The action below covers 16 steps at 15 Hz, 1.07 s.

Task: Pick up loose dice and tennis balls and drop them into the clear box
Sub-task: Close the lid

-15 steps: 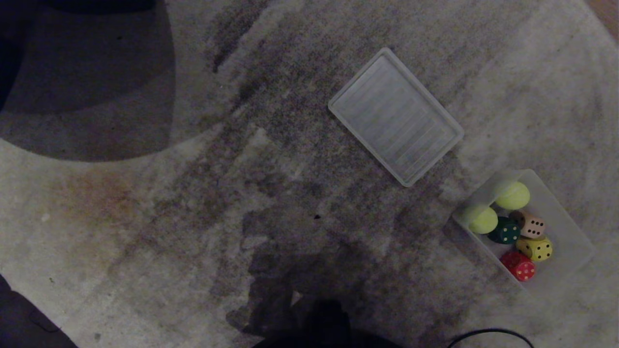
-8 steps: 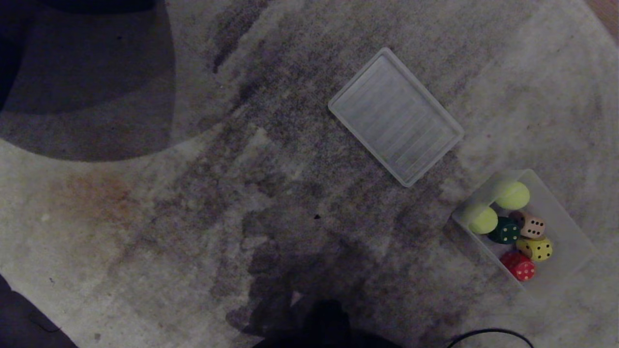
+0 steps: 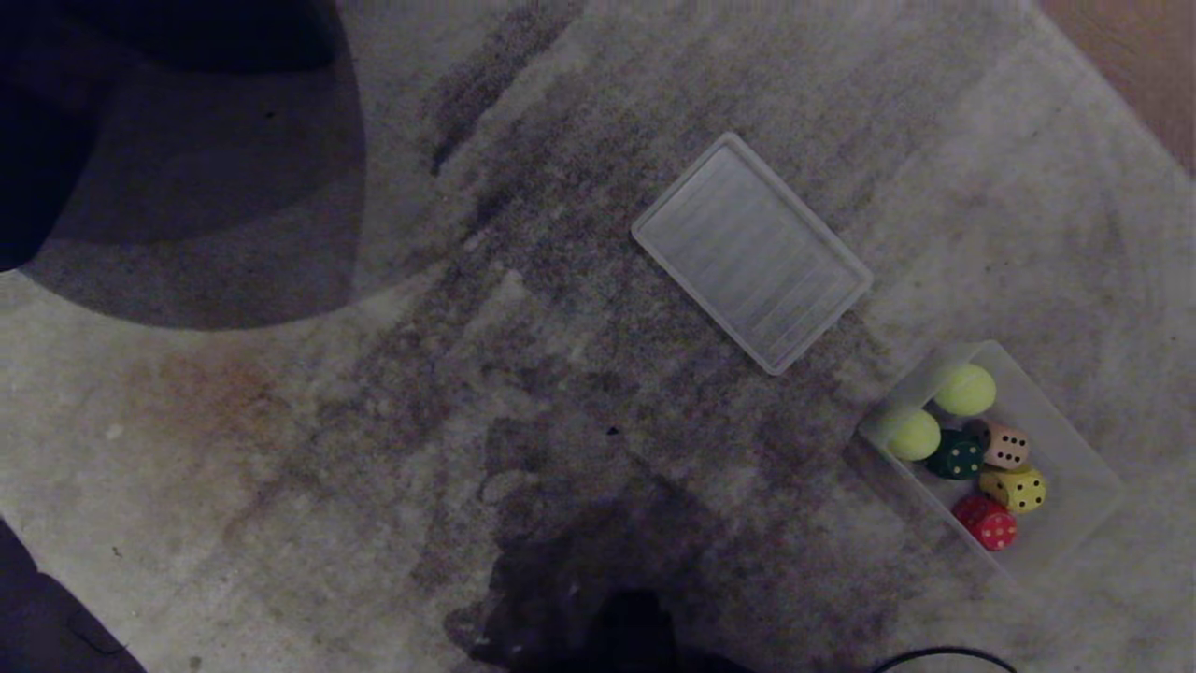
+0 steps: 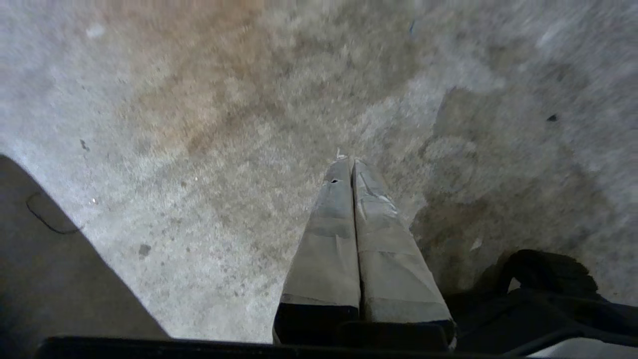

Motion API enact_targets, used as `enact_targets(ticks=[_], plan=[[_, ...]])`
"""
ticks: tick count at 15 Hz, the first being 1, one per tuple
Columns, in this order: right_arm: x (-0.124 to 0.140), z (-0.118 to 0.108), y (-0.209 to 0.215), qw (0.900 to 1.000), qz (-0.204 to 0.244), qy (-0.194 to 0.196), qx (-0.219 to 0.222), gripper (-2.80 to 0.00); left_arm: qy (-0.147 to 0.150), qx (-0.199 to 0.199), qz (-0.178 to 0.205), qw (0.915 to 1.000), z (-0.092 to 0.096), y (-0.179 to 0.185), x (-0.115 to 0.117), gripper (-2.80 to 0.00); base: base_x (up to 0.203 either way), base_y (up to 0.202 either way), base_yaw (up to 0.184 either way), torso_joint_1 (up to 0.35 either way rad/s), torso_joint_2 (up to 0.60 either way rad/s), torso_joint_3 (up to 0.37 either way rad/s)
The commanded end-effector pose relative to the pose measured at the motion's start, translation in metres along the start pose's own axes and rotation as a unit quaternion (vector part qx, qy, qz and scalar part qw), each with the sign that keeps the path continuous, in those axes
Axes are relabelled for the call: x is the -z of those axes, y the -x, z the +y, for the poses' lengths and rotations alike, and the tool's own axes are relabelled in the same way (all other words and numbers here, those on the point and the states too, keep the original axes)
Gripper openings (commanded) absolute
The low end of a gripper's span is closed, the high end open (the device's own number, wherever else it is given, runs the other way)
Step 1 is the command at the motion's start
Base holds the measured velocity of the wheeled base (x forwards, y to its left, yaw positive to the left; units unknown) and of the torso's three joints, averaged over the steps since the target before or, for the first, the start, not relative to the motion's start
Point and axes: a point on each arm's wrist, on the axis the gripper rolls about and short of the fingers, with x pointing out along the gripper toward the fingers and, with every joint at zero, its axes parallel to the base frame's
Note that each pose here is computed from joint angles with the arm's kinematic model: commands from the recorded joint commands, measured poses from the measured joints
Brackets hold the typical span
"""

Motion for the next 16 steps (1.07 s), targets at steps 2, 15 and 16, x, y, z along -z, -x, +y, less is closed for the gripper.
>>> enact_targets(ticks=[2,15,16], plan=[[0.0,0.0,-0.0002,1.0,0.002,0.0,0.0,-2.8,0.002,0.0,0.001,1.0,0.0,-0.0002,0.0004,-2.8,0.0,0.0,0.0,0.001,0.0,0.202],[0.0,0.0,-0.0002,1.0,0.002,0.0,-0.001,-2.8,0.002,0.0,0.001,1.0,0.0,-0.0002,0.0004,-2.8,0.0,0.0,0.0,0.003,0.0,0.204],[0.0,0.0,-0.0002,1.0,0.002,0.0,-0.001,-2.8,0.002,0.0,0.001,1.0,0.0,-0.0002,0.0004,-2.8,0.0,0.0,0.0,0.002,0.01,0.2]])
